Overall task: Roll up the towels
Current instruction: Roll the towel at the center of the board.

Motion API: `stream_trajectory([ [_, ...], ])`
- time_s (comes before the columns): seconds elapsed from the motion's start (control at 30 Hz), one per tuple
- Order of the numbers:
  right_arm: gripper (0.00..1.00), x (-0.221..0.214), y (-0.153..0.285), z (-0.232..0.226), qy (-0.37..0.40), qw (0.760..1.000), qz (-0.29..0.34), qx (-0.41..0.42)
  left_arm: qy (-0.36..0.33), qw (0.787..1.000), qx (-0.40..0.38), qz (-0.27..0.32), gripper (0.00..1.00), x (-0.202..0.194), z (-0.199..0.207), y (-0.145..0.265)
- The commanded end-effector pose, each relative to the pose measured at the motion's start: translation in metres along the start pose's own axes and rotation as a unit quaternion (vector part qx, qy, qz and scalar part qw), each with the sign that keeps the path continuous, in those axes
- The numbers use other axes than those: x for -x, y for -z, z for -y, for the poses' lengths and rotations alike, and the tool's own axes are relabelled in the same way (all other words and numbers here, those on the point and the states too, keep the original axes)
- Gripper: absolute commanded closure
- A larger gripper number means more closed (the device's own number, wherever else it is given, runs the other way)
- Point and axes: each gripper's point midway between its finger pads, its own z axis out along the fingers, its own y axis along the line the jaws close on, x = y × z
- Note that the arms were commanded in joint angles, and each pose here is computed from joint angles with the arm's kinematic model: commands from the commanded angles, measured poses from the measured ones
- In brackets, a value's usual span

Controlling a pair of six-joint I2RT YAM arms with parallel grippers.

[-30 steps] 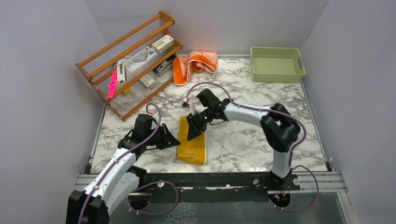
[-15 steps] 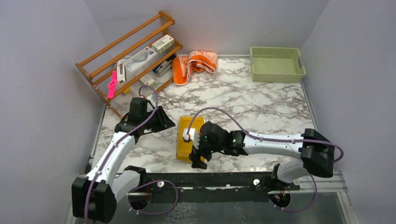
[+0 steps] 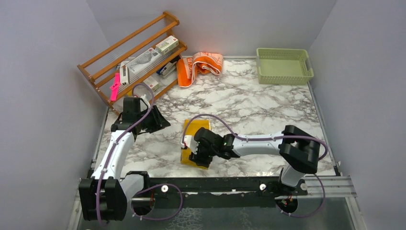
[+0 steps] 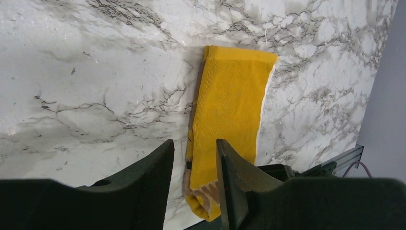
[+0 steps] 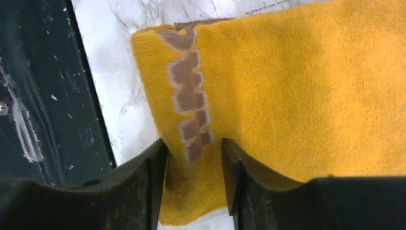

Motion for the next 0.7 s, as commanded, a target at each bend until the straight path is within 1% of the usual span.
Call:
stream_trajectory([
  [0.0,0.67,0.017,-0.008,0.004,0.013,1.0,0.015,-0.004,-0.013,1.0,-0.015,-0.008,0.6,0.0,0.004,0.001],
  [0.03,0.84,0.015,-0.011,0.005,0.01,1.0,0.009,-0.005,-0.012,1.0,-0.015,-0.011,0.6,-0.001,0.003,0.0],
  [0.07,0.97,0.012,-0.014,0.006,0.008,1.0,0.002,-0.008,-0.011,1.0,-0.017,-0.012,0.6,-0.001,0.003,-0.002],
  [0.1,0.99,0.009,-0.016,0.008,0.006,1.0,-0.004,-0.013,-0.01,1.0,-0.018,-0.013,0.6,-0.001,0.003,-0.003],
  [0.2,0.99,0.005,-0.019,0.023,0.008,0.999,-0.011,-0.053,-0.006,1.0,-0.023,-0.02,0.61,-0.001,0.002,-0.007],
  [0.27,0.99,0.006,-0.017,0.044,0.002,0.997,-0.011,-0.079,-0.006,0.999,-0.028,-0.023,0.61,0.001,0.004,-0.011],
  [0.37,0.99,0.014,-0.012,0.091,0.0,0.992,-0.005,-0.122,-0.003,0.999,-0.037,-0.024,0.62,0.007,0.007,-0.015],
  [0.57,0.99,0.033,0.011,0.201,0.029,0.973,-0.015,-0.227,-0.004,0.998,-0.057,-0.024,0.63,0.026,0.019,-0.022],
  [0.67,0.99,0.04,0.016,0.227,0.055,0.966,-0.025,-0.25,-0.006,0.998,-0.062,-0.026,0.64,0.031,0.022,-0.023],
])
